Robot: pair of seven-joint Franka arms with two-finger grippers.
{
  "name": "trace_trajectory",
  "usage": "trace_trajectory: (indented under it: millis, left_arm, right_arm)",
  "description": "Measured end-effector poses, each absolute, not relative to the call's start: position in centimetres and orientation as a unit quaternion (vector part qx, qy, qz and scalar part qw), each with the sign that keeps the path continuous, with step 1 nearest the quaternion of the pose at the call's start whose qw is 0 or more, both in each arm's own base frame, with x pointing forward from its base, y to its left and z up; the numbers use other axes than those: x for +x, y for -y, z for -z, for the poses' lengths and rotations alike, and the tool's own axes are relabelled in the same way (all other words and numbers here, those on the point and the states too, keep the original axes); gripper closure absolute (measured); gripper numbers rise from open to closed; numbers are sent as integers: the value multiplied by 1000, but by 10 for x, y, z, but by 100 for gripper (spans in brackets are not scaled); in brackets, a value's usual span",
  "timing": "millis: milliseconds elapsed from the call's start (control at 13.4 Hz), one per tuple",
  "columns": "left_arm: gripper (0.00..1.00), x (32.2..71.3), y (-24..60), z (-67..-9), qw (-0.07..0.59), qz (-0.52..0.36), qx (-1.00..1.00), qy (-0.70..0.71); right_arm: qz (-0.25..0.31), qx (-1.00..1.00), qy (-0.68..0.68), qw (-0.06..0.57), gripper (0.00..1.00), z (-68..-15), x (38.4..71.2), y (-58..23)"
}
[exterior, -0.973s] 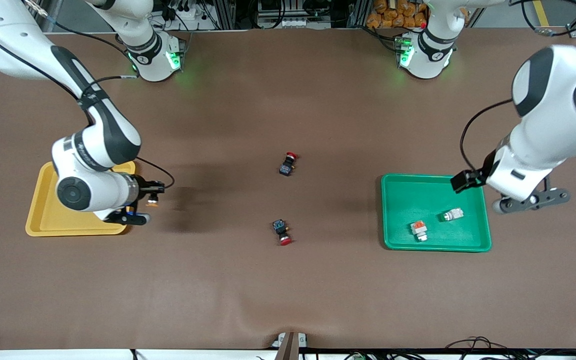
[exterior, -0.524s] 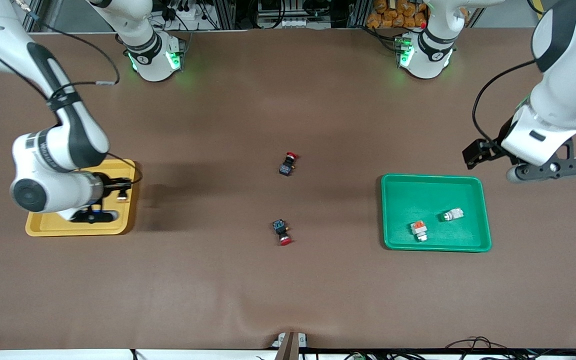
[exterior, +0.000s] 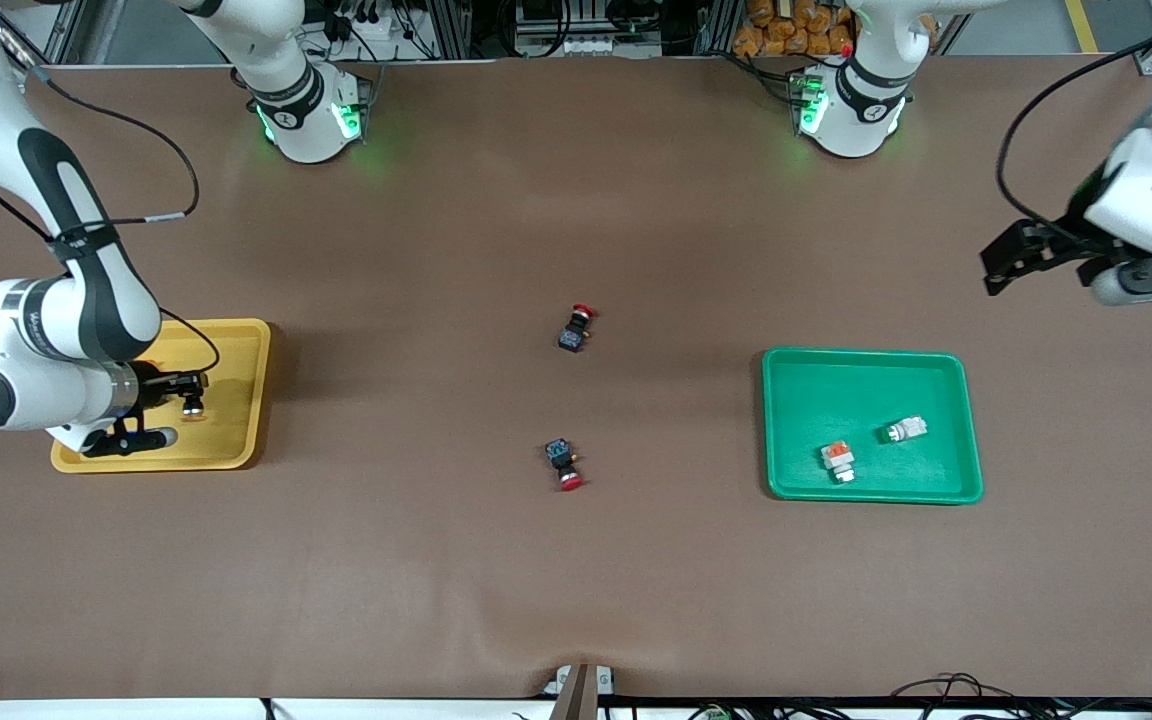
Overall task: Place green and yellow buttons in trays
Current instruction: 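Lower the yellow button into the yellow tray while the left gripper withdraws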
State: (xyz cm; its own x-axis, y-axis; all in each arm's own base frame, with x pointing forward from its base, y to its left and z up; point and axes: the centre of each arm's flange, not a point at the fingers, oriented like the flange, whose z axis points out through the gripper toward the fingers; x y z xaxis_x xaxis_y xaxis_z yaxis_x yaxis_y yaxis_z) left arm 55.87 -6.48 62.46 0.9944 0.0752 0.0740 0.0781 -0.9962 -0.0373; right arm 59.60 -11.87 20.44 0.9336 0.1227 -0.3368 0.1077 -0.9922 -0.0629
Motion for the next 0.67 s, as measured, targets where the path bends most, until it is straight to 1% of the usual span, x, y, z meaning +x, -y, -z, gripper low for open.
trace_trajectory:
  millis: [224, 374, 524, 599, 673]
  left_arm:
    - [0, 560, 47, -624, 15, 34, -998, 43]
    - [0, 559, 36, -628, 16, 37, -998, 49]
    - [0, 555, 22, -633, 17, 37, -998, 40]
    - [0, 554, 17, -635, 16, 36, -998, 39]
    - [0, 553, 12, -635, 15, 34, -999, 40]
  right_arm:
    - [-179, -982, 58, 29, 67, -185, 594, 119]
    - [-180, -982, 59, 30, 51, -185, 594, 118]
    - [-186, -980, 60, 31, 29, -186, 593, 116]
    - [-193, -979, 62, 33, 20, -188, 593, 113]
    - [-205, -976, 64, 34, 9, -193, 594, 110]
